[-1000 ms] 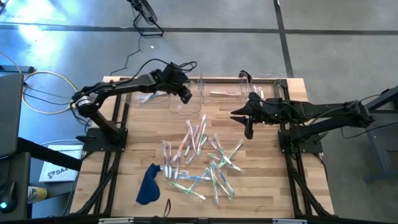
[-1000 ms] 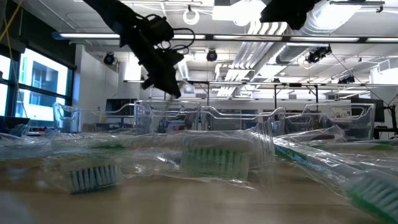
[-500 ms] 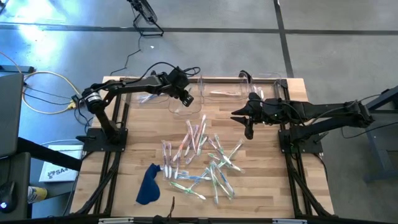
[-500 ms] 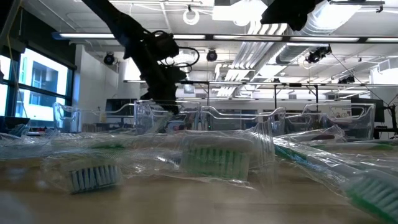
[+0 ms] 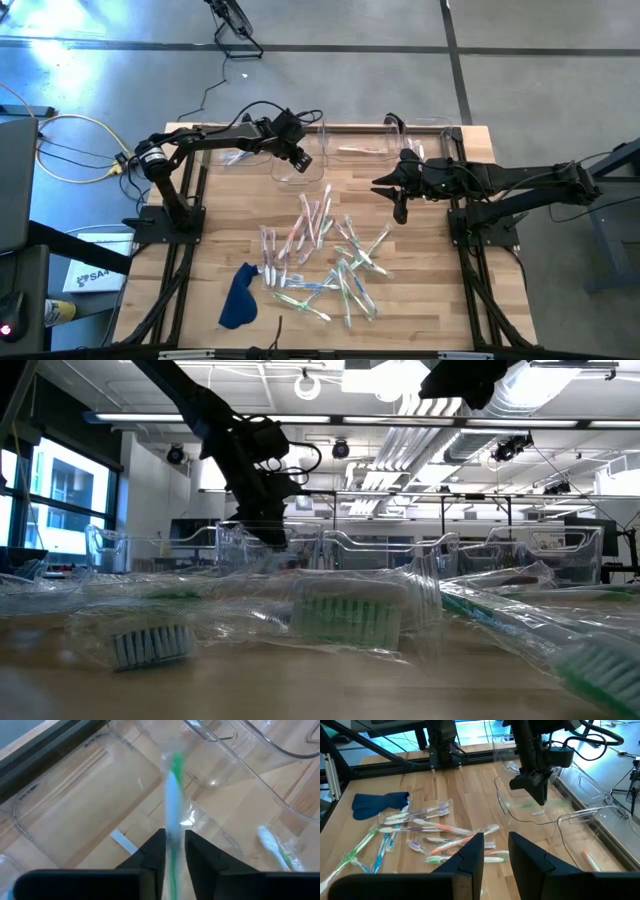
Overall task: Pick & Place Toothbrushes
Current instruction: Put the green toothbrush into the middle left transparent bin, then put the orange toothbrush into the middle right transparent bin
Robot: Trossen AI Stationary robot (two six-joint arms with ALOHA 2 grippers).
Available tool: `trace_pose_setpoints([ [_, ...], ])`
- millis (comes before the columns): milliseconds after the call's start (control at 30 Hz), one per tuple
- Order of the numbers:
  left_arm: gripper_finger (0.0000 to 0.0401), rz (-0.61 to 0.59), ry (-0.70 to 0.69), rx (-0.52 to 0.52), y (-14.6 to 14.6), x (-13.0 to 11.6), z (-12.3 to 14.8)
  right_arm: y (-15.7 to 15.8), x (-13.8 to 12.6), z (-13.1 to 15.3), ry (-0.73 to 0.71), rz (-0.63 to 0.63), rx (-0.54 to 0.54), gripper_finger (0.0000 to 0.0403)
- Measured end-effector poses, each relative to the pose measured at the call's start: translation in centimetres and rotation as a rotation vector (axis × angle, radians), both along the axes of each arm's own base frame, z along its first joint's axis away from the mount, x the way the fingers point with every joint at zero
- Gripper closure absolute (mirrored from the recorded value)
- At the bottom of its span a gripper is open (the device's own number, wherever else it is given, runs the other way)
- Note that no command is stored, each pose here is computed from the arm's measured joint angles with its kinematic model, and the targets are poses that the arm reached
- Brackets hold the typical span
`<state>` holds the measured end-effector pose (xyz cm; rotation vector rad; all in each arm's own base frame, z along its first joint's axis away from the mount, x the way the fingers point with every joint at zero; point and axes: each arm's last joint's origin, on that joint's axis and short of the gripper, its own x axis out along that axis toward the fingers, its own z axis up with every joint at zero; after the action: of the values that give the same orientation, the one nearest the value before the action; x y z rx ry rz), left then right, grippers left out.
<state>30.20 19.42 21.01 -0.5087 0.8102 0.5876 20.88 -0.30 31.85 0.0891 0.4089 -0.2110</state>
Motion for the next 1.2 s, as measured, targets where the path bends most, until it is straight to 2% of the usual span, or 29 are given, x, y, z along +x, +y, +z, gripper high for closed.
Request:
trace_pose_setpoints([
  [267, 0.0275, 0.000, 0.005, -0.003, 0.0, 0.0, 0.0, 0.0, 0.0, 0.0, -0.002, 0.000, -0.001, 0.0321],
  [767, 0.0269, -0.033, -0.014, -0.026, -0.1, 0.0, 0.0, 0.0, 0.0, 0.0, -0.002, 0.000, -0.001, 0.0321],
  [967, 0.0269, -0.055, -0.018, 0.014, -0.1, 0.0, 0.4, 0.0, 0.0, -0.1, 0.008, 0.000, -0.001, 0.0321],
  [1200, 0.0269, -0.131, -0.056, 0.137, -1.3, 0.0, 2.8, 0.0, 0.0, -0.1, 0.012, -0.003, -0.004, 0.0321],
])
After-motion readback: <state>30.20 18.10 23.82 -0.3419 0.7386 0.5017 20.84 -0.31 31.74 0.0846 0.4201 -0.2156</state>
